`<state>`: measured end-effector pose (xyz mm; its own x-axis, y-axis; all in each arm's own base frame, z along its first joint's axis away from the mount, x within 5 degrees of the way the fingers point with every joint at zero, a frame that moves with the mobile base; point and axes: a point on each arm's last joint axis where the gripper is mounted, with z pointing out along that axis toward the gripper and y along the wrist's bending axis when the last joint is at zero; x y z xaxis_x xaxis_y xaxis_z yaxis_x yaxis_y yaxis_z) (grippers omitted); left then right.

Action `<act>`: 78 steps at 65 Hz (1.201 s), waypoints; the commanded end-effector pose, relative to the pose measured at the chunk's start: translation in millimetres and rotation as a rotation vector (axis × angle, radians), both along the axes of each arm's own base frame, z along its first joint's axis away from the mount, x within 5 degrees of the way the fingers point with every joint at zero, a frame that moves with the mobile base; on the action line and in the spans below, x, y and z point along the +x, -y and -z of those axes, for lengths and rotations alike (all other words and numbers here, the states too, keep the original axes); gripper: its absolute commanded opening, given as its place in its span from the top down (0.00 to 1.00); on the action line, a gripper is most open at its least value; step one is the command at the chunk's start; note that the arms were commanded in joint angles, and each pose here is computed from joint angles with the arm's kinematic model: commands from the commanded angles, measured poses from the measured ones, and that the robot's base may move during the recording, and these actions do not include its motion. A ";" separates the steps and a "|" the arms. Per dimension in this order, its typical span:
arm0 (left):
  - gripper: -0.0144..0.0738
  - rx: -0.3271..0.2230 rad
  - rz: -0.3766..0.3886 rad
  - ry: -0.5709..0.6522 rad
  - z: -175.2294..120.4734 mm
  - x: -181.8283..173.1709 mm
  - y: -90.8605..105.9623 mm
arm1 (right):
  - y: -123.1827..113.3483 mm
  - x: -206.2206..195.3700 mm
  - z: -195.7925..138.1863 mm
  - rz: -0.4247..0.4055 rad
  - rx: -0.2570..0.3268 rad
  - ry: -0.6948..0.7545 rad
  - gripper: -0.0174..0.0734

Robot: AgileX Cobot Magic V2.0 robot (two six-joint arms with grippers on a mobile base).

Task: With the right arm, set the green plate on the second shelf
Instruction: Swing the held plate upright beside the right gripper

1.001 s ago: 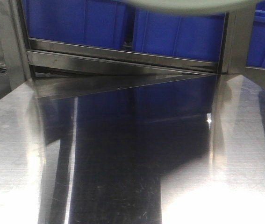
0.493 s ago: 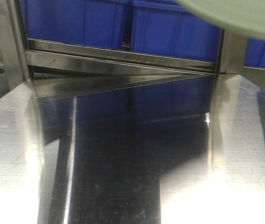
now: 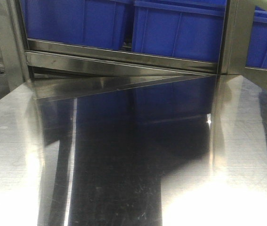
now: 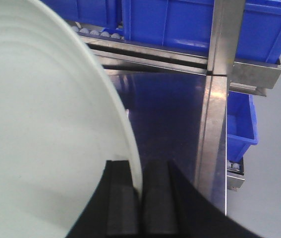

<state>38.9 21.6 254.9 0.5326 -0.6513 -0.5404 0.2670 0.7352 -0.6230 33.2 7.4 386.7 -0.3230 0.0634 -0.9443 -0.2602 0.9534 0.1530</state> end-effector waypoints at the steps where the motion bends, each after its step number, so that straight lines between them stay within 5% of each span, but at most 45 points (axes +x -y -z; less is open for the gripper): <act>1: 0.69 0.197 -0.009 -0.028 9.6 1.5 9.4 | 4.0 -8.6 -3.6 0.009 0.042 0.102 0.78; 17: 0.69 0.582 0.021 -0.202 25.0 9.6 28.2 | 11.9 -28.8 27.5 0.015 0.078 0.125 0.78; 36: 0.69 0.770 0.022 -0.366 40.7 14.5 31.6 | 8.7 -22.5 36.7 0.006 0.097 0.185 0.78; 53: 0.69 0.774 0.032 -0.416 45.1 15.5 31.0 | 2.7 -9.0 56.0 0.005 0.132 0.177 0.78; 65: 0.69 0.678 0.064 -0.422 45.0 15.6 29.8 | -1.5 0.9 76.6 0.004 0.132 0.146 0.78; 78: 0.69 0.675 0.064 -0.422 45.0 15.7 29.8 | -8.2 9.4 89.1 -0.021 0.197 0.154 0.78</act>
